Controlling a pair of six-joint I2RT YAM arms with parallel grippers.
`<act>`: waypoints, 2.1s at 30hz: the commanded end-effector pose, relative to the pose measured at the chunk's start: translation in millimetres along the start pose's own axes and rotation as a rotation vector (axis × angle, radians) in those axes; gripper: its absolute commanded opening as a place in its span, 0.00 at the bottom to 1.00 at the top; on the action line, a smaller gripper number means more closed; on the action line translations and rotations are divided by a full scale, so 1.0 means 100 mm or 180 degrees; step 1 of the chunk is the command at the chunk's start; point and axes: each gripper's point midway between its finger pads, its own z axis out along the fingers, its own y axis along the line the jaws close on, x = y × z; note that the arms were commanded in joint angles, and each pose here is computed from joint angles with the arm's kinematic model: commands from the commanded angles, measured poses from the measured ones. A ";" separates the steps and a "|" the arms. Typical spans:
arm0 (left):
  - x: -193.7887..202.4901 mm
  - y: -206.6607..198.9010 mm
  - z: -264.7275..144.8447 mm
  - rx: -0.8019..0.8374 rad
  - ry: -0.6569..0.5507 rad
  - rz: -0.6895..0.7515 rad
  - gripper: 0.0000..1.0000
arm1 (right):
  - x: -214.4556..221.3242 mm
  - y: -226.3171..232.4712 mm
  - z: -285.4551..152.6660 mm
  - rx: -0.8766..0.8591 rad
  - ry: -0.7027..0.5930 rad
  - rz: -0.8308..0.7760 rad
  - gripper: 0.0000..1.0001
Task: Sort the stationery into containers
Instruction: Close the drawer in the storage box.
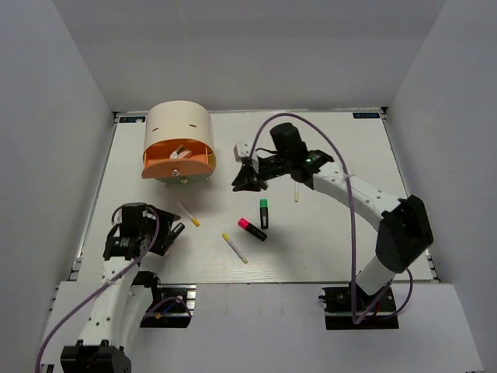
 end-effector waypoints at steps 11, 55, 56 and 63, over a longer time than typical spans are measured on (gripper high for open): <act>0.15 0.12 -0.12 0.0133 0.0139 0.0159 0.91 | -0.67 -0.50 1.05 0.0403 -0.0186 -0.0200 0.27; 0.17 0.24 -0.05 -0.0016 0.0162 0.0051 0.94 | -0.48 -1.65 1.33 0.2135 0.0171 -0.0856 0.22; 0.17 0.24 -0.05 -0.0016 0.0162 0.0051 0.94 | -0.47 -1.66 1.31 0.2137 0.0178 -0.0857 0.22; 0.15 0.18 -0.02 0.0033 0.0144 0.0027 0.95 | -0.55 -1.48 1.32 0.1839 0.0047 -0.0800 0.22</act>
